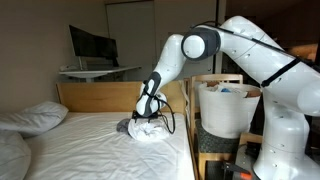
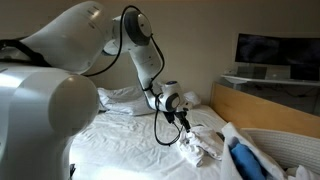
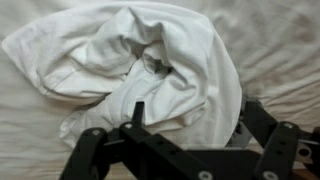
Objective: Put the clothes on the bed in the laundry hamper
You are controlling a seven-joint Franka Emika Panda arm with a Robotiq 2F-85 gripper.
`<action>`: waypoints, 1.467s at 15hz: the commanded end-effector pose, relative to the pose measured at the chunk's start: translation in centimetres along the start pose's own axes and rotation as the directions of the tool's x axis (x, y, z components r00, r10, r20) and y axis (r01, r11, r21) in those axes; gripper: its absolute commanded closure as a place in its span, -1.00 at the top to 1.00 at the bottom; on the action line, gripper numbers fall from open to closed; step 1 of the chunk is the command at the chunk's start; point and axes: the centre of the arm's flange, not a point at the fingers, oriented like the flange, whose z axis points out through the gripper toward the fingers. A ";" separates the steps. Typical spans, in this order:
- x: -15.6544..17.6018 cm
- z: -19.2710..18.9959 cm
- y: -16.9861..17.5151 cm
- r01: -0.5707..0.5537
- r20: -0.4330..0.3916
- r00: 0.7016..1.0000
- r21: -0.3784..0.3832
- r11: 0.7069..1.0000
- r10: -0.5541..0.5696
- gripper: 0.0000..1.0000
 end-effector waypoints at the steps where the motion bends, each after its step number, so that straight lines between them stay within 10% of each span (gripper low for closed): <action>1: 0.2 -1.1 -0.4 0.004 0.011 1.000 0.018 1.000 -0.004 1.00; 18: -1.5 9.9 -4.9 -0.074 -0.102 0.992 0.002 0.997 0.074 1.00; 19: -1.3 10.6 -4.9 -0.060 -0.123 0.991 -0.003 0.998 0.059 0.50; 22: -0.4 11.8 -5.0 -0.066 -0.148 0.987 -0.033 0.997 0.061 0.20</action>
